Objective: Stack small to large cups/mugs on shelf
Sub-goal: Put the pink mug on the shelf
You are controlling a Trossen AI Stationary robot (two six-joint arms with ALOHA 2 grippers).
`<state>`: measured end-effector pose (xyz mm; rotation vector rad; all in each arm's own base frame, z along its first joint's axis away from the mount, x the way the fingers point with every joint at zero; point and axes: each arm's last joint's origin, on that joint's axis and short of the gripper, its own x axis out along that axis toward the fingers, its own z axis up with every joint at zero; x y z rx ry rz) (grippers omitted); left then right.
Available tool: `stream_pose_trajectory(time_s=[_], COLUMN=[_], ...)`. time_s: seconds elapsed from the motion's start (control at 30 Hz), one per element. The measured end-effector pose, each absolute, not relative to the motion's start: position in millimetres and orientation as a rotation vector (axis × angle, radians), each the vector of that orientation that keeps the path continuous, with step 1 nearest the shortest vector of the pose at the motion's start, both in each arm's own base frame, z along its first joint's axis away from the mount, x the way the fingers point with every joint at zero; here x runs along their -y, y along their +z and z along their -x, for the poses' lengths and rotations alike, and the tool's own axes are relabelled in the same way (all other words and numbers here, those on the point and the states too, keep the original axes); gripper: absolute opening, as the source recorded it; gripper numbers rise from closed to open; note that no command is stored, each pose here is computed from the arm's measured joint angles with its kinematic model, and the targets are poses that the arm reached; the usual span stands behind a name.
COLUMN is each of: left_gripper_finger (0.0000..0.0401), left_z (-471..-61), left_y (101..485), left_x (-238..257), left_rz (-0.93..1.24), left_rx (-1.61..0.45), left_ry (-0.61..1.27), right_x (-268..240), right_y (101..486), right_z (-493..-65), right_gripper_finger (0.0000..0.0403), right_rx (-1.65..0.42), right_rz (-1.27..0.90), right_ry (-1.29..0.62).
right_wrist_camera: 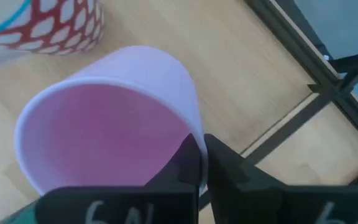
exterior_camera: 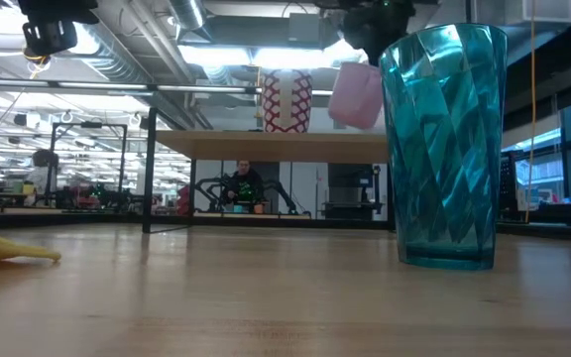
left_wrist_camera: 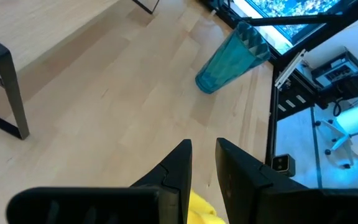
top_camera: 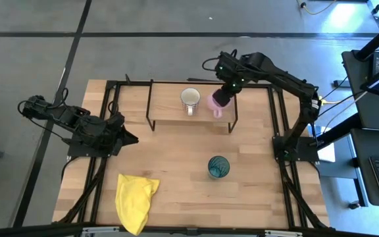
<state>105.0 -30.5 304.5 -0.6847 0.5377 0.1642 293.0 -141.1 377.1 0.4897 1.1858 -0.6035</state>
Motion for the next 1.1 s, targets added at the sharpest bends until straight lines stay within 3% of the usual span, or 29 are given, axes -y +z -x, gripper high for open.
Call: stream_pose_trajectory(time_s=[0.23,1.1], left_gripper_finger=[0.0066,0.0066], left_z=[-105.0,-105.5], left_y=[304.5,304.3], left_x=[30.6,30.7], left_rz=[0.691,0.717], left_rx=[-0.537,-0.538], left_ry=[0.166,0.175], right_x=[145.7,147.1], right_y=[363.7,362.3], right_z=[-295.7,-296.4], right_gripper_finger=[0.0014,0.0022], right_rx=[-1.293,-1.288], right_rz=[-0.485,-0.523], right_ry=[-0.607,-0.599])
